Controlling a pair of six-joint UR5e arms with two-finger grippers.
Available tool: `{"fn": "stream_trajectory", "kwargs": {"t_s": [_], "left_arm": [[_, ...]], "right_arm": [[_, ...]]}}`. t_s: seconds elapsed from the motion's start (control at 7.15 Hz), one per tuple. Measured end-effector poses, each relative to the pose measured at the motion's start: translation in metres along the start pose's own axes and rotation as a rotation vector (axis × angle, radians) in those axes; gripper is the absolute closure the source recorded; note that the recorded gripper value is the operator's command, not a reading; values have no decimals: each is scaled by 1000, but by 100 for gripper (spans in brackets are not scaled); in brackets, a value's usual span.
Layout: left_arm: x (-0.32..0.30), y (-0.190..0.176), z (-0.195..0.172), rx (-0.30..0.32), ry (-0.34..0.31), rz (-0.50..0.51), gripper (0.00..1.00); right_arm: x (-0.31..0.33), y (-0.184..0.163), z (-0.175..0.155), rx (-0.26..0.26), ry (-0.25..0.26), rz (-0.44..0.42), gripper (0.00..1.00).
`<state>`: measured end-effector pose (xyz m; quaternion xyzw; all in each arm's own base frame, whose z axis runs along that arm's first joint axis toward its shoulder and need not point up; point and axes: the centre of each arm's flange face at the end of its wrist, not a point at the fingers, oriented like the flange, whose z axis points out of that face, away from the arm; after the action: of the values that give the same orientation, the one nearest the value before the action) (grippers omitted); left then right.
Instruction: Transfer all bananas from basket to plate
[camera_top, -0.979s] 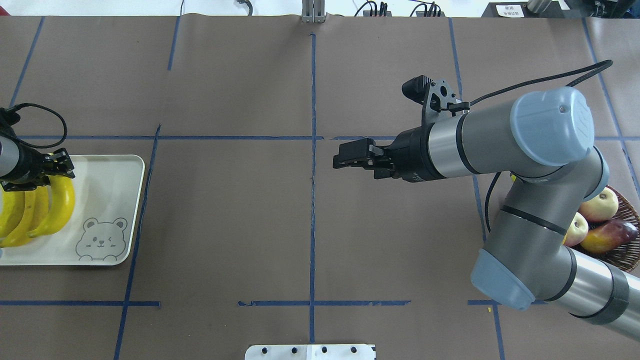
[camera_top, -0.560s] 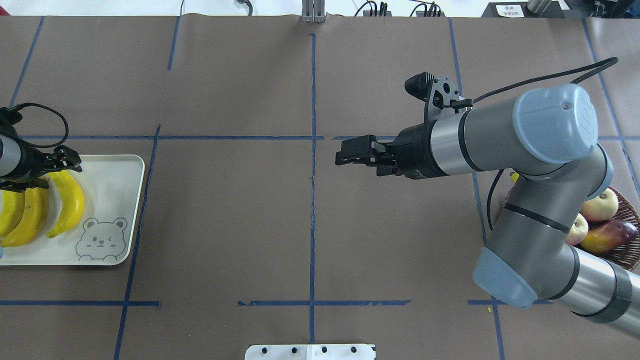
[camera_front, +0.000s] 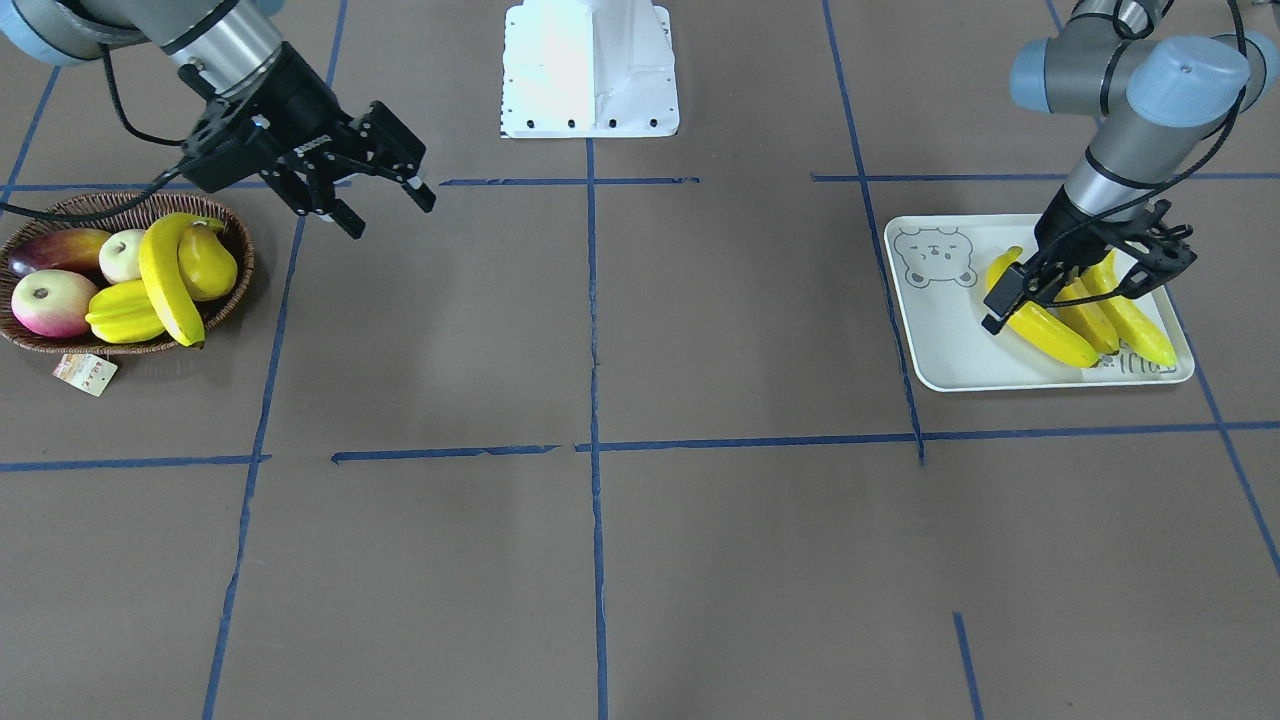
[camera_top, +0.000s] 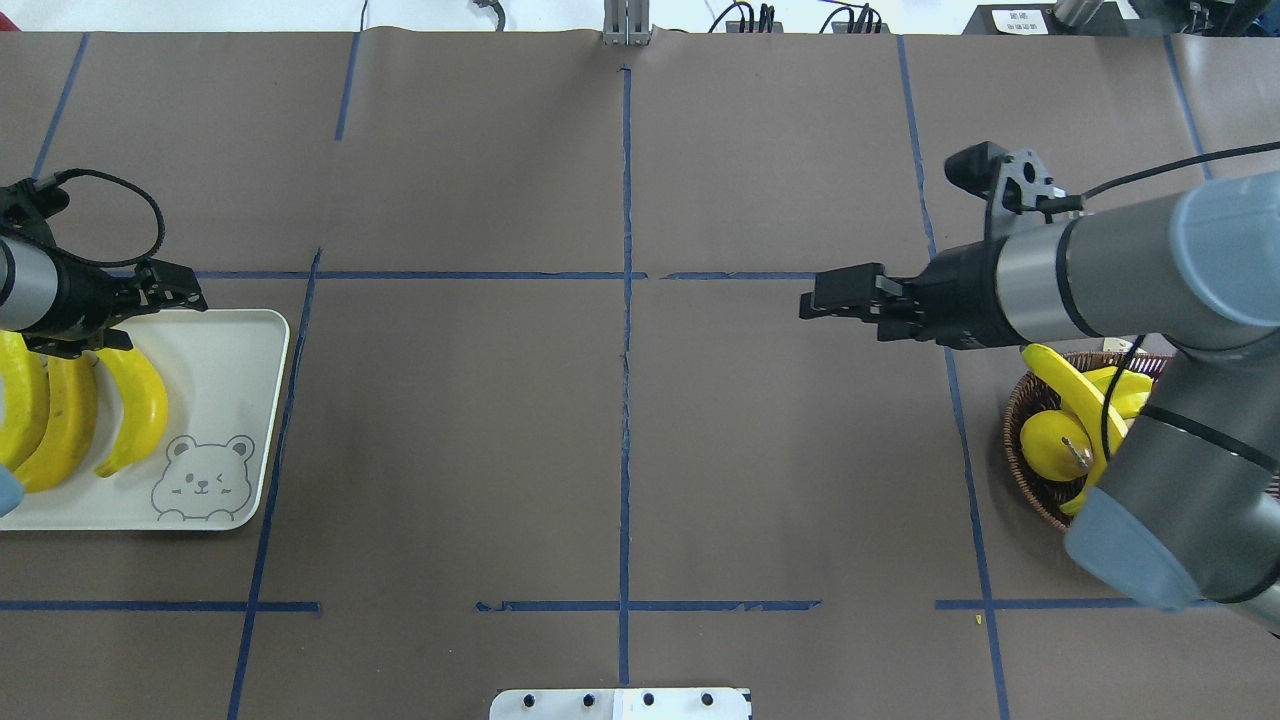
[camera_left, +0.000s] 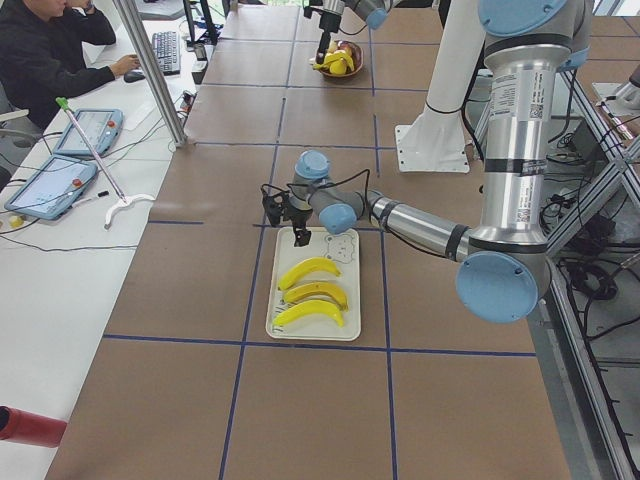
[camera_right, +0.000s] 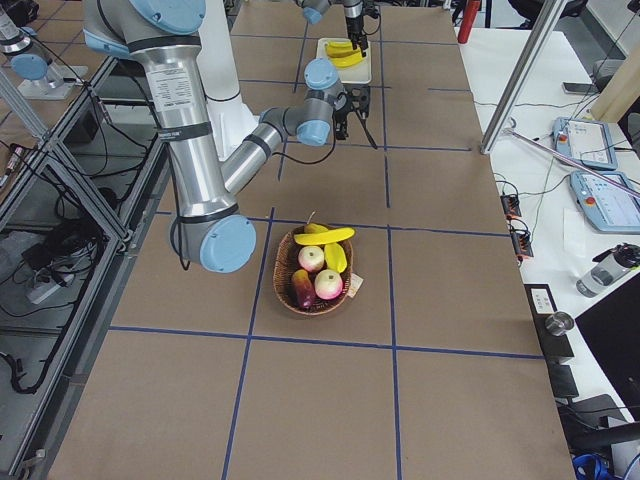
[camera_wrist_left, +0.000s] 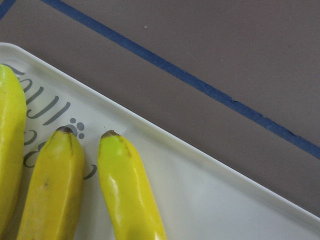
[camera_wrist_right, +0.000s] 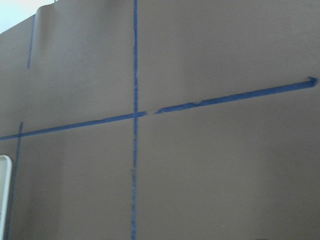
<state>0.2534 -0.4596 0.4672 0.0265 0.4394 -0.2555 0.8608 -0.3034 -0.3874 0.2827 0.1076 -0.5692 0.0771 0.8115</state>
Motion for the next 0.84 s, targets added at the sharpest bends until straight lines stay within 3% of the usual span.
{"fn": "stream_trajectory", "kwargs": {"t_s": [0.28,0.42,0.84], "left_arm": [[24,6,-17,-3,50,19,0],[32,7,-20,-3,65,14,0],[47,11,-23,-7,83,-1,0]], "right_arm": [[89,26,-28,-15,79,-128,0],[134,35,-35,-18,74,-151,0],[229,30,-59,-74,78,-70,0]]}}
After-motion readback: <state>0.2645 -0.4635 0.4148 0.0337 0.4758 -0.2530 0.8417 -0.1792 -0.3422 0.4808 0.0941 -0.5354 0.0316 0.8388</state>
